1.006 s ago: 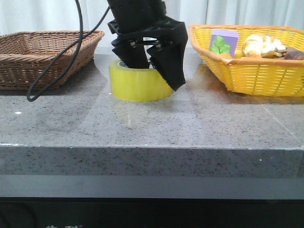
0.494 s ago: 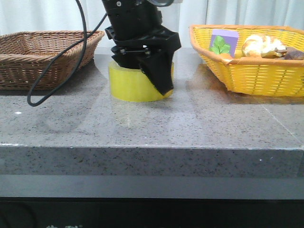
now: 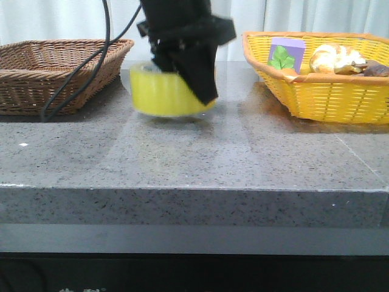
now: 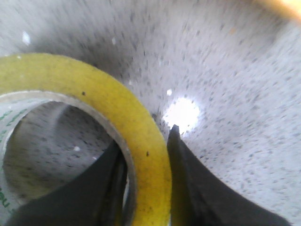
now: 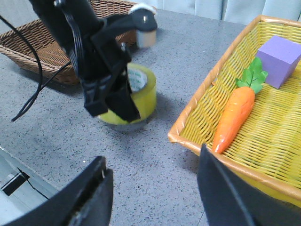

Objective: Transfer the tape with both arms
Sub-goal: 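Lift the tape with the left gripper and carry it over the brown basket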

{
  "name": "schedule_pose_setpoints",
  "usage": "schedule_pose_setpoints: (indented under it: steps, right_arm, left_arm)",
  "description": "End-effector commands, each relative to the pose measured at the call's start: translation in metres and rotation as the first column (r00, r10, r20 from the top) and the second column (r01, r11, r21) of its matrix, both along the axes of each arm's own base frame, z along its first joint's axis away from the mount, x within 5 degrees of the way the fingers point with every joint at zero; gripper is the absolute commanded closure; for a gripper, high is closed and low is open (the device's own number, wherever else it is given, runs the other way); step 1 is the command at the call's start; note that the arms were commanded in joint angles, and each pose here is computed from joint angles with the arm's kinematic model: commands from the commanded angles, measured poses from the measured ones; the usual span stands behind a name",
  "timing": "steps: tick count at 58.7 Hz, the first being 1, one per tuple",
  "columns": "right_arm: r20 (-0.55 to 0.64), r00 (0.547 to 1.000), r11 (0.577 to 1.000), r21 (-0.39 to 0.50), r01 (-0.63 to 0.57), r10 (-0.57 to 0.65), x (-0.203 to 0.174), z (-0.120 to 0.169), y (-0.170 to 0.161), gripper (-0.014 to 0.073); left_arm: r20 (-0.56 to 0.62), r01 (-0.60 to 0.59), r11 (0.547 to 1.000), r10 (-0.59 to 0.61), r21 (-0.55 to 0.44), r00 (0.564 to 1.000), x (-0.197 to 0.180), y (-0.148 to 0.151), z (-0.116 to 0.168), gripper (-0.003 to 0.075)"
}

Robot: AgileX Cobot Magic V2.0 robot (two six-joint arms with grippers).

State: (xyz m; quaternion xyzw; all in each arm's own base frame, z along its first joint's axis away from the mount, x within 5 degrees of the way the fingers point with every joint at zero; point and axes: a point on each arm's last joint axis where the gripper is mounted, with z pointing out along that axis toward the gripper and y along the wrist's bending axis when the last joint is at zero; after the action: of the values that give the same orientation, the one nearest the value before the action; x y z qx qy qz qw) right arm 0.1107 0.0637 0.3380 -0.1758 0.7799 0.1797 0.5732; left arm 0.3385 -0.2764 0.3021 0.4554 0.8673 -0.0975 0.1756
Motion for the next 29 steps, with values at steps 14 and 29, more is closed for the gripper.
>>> schedule_pose_setpoints:
  steps: [14, 29]
  right_arm:
    - [0.095, 0.995, 0.999, 0.049, 0.003, -0.008, 0.001, 0.015, 0.0, 0.0166]
    - [0.095, 0.995, 0.999, 0.049, 0.003, -0.008, 0.001, 0.015, 0.0, 0.0166]
  left_arm:
    - [0.238, 0.011, 0.989, 0.025, -0.147, 0.971, -0.017, 0.018, 0.108, 0.0609]
    - [0.274, -0.081, 0.984, 0.123, -0.16, 0.954, -0.006, 0.053, 0.127, 0.0609]
